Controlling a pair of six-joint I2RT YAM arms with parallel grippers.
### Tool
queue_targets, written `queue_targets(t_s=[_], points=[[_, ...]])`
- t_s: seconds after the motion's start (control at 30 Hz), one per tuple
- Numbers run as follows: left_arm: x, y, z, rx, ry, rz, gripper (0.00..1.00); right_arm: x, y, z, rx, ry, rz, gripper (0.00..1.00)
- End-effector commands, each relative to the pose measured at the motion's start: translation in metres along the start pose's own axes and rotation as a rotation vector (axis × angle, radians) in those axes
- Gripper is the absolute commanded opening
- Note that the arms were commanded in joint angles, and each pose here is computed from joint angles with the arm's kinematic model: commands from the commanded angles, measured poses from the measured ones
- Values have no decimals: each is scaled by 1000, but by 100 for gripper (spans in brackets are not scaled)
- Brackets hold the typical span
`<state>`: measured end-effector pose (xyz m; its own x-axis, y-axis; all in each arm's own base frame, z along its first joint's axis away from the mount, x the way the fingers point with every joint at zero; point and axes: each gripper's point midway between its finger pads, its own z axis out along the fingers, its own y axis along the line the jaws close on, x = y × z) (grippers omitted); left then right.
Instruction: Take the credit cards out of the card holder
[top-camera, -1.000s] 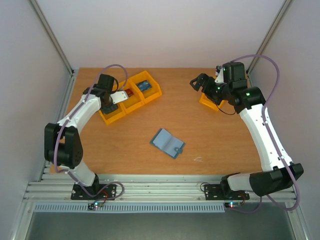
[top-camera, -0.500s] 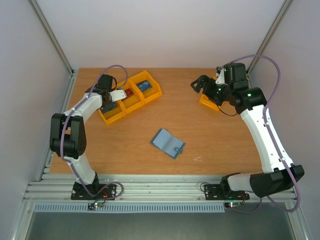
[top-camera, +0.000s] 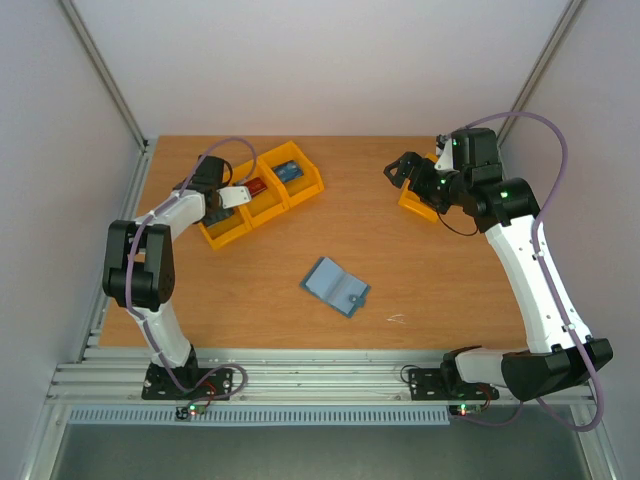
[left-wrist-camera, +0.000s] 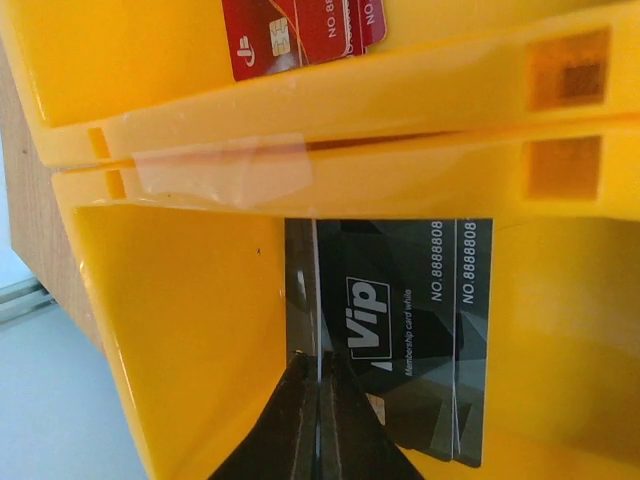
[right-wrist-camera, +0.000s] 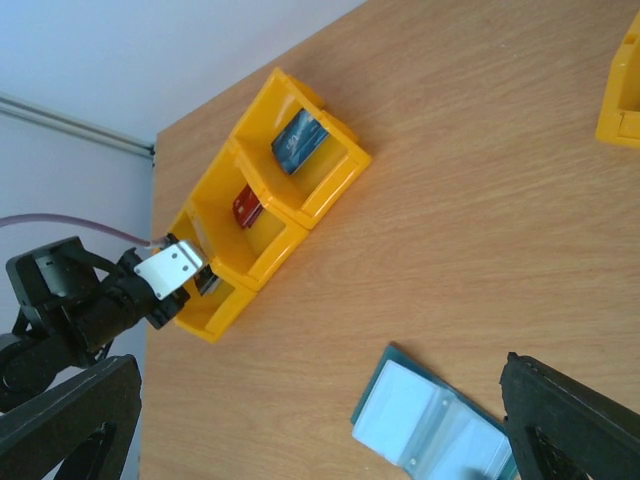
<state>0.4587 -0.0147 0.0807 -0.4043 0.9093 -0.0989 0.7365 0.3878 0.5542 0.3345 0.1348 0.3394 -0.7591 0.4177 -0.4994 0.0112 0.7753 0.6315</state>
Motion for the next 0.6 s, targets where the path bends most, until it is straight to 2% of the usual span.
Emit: queue_targets(t_s=[0.0, 0.37, 0.5, 0.57], points=[[-6, 6, 8, -51, -33, 36, 0, -2, 6, -7, -27, -13, -5, 99], [-8, -8, 3, 0, -70, 18, 2, -1, 6, -12, -27, -15, -17, 99], [-7, -16, -2, 16, -86, 35, 25, -1, 6, -12, -29, -14, -21, 99], [-6, -16, -4, 15, -87, 33, 31, -1, 7, -11, -30, -13, -21, 98]])
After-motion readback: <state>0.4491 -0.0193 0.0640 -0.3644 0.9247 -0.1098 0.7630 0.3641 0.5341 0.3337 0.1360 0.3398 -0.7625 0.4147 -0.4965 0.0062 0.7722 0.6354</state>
